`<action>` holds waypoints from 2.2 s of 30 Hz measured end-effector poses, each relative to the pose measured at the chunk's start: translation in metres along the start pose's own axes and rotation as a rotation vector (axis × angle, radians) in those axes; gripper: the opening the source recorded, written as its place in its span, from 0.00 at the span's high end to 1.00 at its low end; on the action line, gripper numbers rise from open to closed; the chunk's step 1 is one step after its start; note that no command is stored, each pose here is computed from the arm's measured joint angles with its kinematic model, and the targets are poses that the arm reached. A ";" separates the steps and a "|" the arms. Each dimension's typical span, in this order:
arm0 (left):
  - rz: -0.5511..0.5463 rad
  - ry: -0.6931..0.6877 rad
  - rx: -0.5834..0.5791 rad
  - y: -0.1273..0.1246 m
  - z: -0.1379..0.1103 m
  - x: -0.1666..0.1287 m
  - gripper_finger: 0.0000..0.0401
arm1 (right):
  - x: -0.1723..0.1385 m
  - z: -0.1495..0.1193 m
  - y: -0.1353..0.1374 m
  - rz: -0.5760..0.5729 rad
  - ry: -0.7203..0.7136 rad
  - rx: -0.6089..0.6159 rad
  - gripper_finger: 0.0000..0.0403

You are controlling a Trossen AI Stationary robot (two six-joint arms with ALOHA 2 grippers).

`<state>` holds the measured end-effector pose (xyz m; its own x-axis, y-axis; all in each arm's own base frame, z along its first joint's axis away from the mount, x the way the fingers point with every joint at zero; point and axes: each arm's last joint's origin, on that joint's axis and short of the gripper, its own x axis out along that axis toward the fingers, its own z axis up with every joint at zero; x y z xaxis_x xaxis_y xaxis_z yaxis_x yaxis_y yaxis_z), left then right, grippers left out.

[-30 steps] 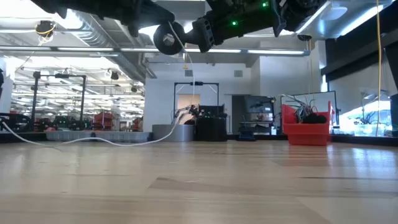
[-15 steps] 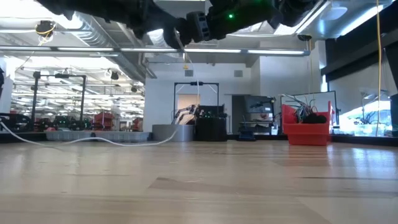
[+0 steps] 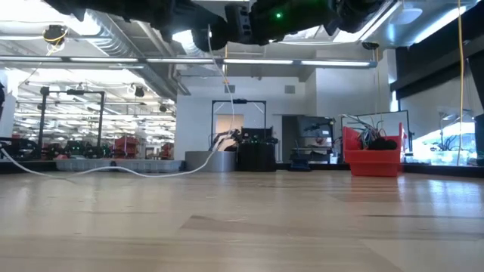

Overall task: Coil cords
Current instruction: Coil the white wire onto the black spool

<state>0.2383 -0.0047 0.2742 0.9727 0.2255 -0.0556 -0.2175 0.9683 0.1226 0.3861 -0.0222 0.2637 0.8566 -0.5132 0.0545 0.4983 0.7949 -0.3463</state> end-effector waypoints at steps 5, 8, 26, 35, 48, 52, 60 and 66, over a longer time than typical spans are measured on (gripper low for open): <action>0.006 -0.045 -0.011 -0.002 0.000 0.008 0.99 | 0.000 0.001 0.004 0.121 -0.053 0.003 0.99; 0.022 -0.058 -0.005 -0.004 -0.005 0.016 0.99 | 0.001 0.000 0.005 0.142 -0.063 0.002 0.99; 0.163 0.104 0.125 0.009 -0.026 0.028 0.99 | -0.021 0.032 0.007 0.099 -0.142 -0.003 0.99; 0.163 0.109 0.143 0.008 -0.026 0.028 0.99 | -0.032 0.062 -0.003 0.079 -0.185 -0.032 0.99; 0.159 0.139 0.172 0.009 -0.030 0.028 0.99 | -0.039 0.105 -0.003 0.119 -0.212 -0.028 0.99; 0.160 0.143 0.174 0.009 -0.031 0.028 0.99 | -0.041 0.123 -0.001 0.144 -0.199 -0.038 0.99; 0.158 0.150 0.193 0.009 -0.032 0.028 0.99 | -0.052 0.160 -0.005 0.175 -0.239 -0.015 0.99; 0.157 0.155 0.206 0.009 -0.032 0.028 0.99 | -0.062 0.178 -0.016 0.193 -0.228 -0.020 0.99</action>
<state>0.2607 0.0136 0.2419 0.9009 0.4000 -0.1686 -0.3279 0.8816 0.3395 0.3485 0.0544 0.4328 0.9446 -0.2650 0.1939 0.3220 0.8633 -0.3887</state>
